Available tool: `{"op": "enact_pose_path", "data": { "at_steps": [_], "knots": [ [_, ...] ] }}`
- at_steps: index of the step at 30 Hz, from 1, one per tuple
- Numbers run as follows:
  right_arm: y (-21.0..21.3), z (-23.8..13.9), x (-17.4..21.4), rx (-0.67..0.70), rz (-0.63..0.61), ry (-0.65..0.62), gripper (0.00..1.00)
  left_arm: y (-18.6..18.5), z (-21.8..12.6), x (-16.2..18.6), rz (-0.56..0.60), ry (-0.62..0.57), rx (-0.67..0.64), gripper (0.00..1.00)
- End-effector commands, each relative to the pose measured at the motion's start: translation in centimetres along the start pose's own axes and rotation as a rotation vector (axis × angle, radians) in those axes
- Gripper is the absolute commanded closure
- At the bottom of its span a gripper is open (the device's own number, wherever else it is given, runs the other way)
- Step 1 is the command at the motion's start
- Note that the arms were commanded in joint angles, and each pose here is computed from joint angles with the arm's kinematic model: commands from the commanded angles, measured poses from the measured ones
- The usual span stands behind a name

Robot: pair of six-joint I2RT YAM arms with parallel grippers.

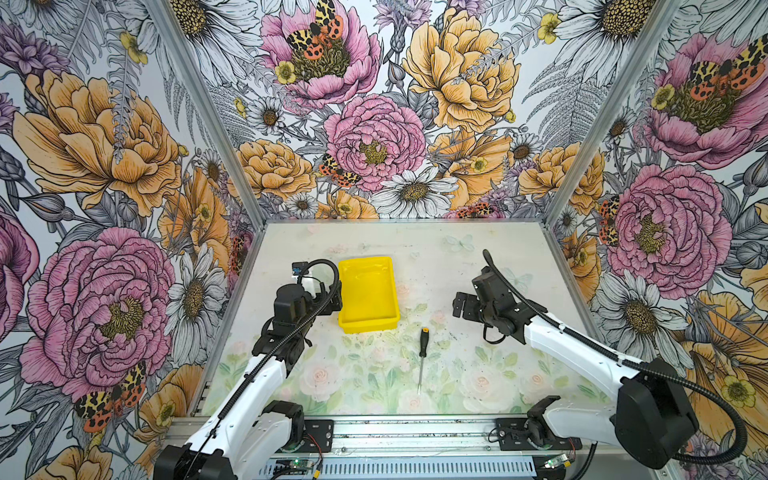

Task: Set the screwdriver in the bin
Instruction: 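Move the right gripper over the black screwdriver handle while the left arm rises slightly, then lower the right gripper and close it on the screwdriver handle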

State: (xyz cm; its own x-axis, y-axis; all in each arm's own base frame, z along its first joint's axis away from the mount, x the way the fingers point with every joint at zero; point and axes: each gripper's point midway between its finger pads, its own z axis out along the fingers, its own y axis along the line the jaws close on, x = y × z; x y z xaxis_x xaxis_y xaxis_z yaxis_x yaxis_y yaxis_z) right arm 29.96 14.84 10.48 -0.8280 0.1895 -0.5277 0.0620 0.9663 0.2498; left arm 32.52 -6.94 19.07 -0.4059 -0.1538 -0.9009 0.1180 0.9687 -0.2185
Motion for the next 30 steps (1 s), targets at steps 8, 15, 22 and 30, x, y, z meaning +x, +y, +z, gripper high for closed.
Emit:
{"op": "enact_pose_path", "data": {
  "at_steps": [8,15,22,30],
  "knots": [
    [5.6,2.2,2.2,-0.056,-0.074,0.121,0.01,-4.1,-2.5,-0.3,0.119,0.002,0.074,0.01],
    [8.0,4.2,3.2,-0.061,-0.172,0.213,0.03,-2.7,-3.1,-1.0,0.129,-0.049,-0.017,0.01],
    [8.2,5.1,5.4,-0.038,-0.254,0.305,0.07,-2.7,-3.0,-1.1,0.135,-0.051,-0.019,0.01],
    [9.0,5.6,8.8,-0.033,-0.310,0.371,0.19,-1.5,-3.0,-1.2,0.145,-0.063,-0.085,0.01]
  ]
}}
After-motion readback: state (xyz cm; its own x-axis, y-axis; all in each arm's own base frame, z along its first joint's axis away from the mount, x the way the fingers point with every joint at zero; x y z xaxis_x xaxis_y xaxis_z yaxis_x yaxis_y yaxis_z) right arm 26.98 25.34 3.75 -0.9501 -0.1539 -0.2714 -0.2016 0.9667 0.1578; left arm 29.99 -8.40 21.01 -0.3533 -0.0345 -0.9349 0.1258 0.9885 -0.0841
